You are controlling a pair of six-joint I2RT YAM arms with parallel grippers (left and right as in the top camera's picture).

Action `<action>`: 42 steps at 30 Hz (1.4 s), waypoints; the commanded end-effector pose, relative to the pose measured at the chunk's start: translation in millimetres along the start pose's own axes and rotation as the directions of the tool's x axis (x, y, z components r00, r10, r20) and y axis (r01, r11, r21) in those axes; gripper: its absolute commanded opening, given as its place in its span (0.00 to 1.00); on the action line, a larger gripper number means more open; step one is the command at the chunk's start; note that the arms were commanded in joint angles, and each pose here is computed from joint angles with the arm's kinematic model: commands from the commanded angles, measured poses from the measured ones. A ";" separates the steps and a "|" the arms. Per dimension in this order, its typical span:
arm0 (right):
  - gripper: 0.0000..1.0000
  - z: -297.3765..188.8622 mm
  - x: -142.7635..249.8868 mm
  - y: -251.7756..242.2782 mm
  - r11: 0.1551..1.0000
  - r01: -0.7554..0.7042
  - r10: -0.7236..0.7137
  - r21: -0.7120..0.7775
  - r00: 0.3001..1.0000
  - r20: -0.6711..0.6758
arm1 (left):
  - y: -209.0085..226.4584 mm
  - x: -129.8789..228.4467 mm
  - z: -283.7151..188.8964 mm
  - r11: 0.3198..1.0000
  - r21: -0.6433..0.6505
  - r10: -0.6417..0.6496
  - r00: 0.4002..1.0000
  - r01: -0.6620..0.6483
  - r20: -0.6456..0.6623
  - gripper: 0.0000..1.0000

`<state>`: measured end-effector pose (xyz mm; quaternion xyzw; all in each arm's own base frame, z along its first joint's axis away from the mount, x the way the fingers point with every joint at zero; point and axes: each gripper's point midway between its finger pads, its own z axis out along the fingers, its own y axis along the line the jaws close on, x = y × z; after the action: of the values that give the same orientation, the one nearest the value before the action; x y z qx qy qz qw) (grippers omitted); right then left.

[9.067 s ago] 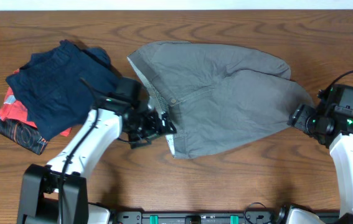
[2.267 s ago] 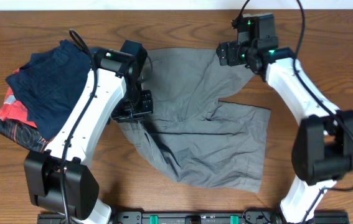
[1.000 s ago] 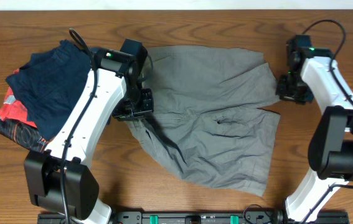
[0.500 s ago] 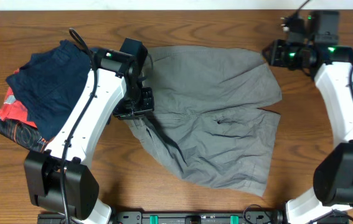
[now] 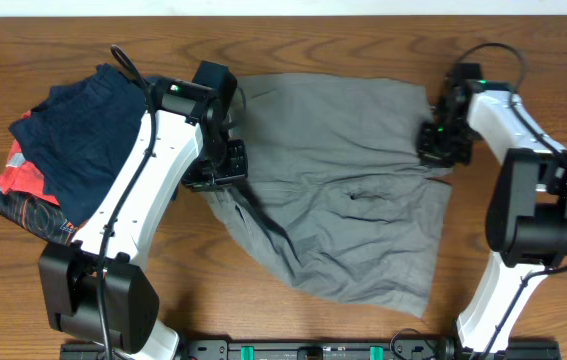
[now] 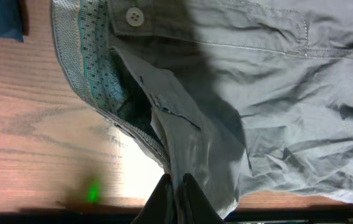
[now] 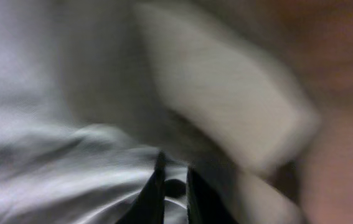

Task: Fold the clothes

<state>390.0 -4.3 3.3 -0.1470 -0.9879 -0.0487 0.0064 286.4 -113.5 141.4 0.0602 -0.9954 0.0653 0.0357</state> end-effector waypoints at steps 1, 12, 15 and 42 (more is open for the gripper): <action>0.18 -32.2 -21.9 -40.1 0.985 -0.138 0.125 0.100 0.983 0.133 | 0.2 -3.5 -6.0 1.000 0.005 -0.014 0.999 0.014 0.037 0.06; 0.22 -97.8 43.3 15.5 0.965 0.223 -0.220 -0.135 0.975 0.042 | -5.2 -15.6 -6.7 1.000 0.027 -0.015 0.996 0.013 0.085 0.06; 0.21 -94.8 78.1 22.0 0.957 0.256 -0.268 -0.135 0.960 -0.084 | -6.5 -18.6 -6.5 0.999 0.032 -0.014 0.995 0.011 0.096 0.06; 0.06 6.1 0.7 30.6 0.981 0.192 -0.172 -0.018 0.915 0.365 | -24.9 -59.9 -6.4 0.995 0.101 -0.007 0.969 -0.019 0.249 0.06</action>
<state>386.1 45.7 3.0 -0.0325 -0.9836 -0.0691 -0.1634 342.7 -130.9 146.0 0.0619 -0.9893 0.1080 -0.0766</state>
